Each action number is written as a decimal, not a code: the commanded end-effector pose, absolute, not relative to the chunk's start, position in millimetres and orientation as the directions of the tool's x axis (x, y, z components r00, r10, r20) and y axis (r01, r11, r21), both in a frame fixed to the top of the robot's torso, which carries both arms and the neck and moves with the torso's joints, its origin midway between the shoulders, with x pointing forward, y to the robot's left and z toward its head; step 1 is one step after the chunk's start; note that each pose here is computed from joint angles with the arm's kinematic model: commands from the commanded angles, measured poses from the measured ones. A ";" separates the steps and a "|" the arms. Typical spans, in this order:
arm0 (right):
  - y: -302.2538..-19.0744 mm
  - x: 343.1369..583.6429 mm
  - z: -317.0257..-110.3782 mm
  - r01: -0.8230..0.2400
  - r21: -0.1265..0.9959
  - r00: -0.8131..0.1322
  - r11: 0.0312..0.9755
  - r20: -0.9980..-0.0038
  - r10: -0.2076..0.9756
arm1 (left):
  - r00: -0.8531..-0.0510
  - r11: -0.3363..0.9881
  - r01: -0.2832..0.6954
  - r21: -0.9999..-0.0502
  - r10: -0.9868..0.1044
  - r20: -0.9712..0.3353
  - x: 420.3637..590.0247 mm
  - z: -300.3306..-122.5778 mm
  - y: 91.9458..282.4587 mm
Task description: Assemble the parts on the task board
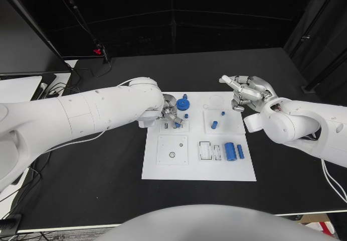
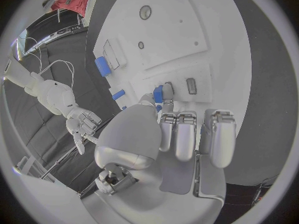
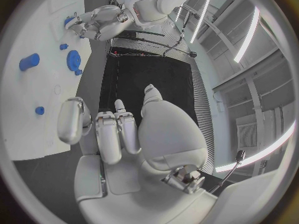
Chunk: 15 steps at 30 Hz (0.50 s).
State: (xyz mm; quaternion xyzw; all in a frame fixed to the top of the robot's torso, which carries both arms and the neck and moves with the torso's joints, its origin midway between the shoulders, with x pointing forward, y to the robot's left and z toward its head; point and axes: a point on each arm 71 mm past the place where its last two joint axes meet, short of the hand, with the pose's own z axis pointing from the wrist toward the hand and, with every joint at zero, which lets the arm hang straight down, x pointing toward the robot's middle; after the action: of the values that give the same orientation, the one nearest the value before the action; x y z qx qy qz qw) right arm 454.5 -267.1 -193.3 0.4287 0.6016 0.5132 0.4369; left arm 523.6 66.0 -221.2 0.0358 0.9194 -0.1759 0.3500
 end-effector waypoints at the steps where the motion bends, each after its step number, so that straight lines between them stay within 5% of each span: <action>1: -267.0 454.4 -193.1 0.066 0.993 -0.252 0.103 -0.083 0.964 | -0.741 0.929 0.194 -0.316 -0.073 -0.668 523.2 -219.1 66.8; 15: -268.2 454.3 -194.2 0.069 0.992 -0.249 0.104 -0.084 0.965 | -0.717 0.930 0.174 -0.324 -0.106 -0.689 524.1 -208.7 85.3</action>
State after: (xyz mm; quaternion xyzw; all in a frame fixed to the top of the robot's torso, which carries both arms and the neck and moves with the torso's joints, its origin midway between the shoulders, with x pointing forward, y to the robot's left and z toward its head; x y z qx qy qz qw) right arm 454.4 -268.5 -195.1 0.4306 0.6025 0.5107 0.4368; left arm 523.3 85.5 -211.2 0.0231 0.9123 -0.1818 0.3662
